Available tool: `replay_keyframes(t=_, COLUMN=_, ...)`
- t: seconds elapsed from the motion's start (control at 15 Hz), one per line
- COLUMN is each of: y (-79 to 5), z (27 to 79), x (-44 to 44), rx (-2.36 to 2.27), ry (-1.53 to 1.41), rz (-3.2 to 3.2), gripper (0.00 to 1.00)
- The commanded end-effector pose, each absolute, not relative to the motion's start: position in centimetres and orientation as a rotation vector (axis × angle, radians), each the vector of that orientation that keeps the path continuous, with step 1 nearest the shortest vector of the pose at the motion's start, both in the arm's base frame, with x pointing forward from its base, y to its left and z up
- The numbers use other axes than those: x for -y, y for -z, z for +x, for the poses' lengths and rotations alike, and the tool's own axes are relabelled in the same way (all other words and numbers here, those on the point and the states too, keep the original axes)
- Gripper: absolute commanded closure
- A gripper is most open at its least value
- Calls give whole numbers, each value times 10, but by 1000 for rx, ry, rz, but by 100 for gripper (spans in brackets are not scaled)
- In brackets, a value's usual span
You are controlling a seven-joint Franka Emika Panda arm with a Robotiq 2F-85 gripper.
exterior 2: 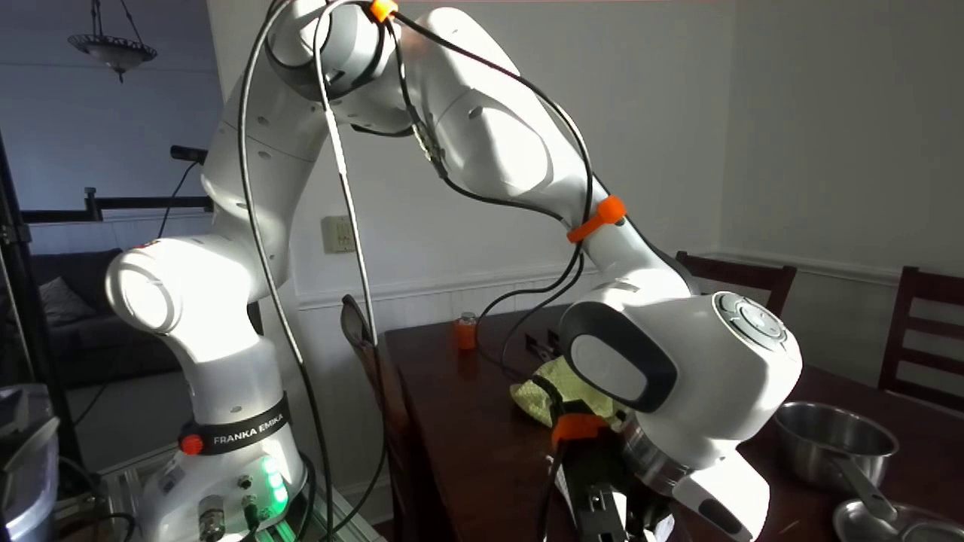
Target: Unfold the white napkin
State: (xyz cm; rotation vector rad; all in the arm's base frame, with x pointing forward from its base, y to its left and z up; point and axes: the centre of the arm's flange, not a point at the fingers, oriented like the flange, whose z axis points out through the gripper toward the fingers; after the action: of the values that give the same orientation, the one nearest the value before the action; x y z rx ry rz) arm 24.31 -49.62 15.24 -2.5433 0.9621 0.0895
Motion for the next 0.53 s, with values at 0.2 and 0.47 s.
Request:
replay_keyframes(t=0.2, y=-144, z=238, x=522, rx=-1043, ry=-76, rz=-2569, gripper=0)
replay_keyframes(t=0.47, y=-139, z=234, x=524, rx=-1061, ry=-99, rz=-2564, gripper=0)
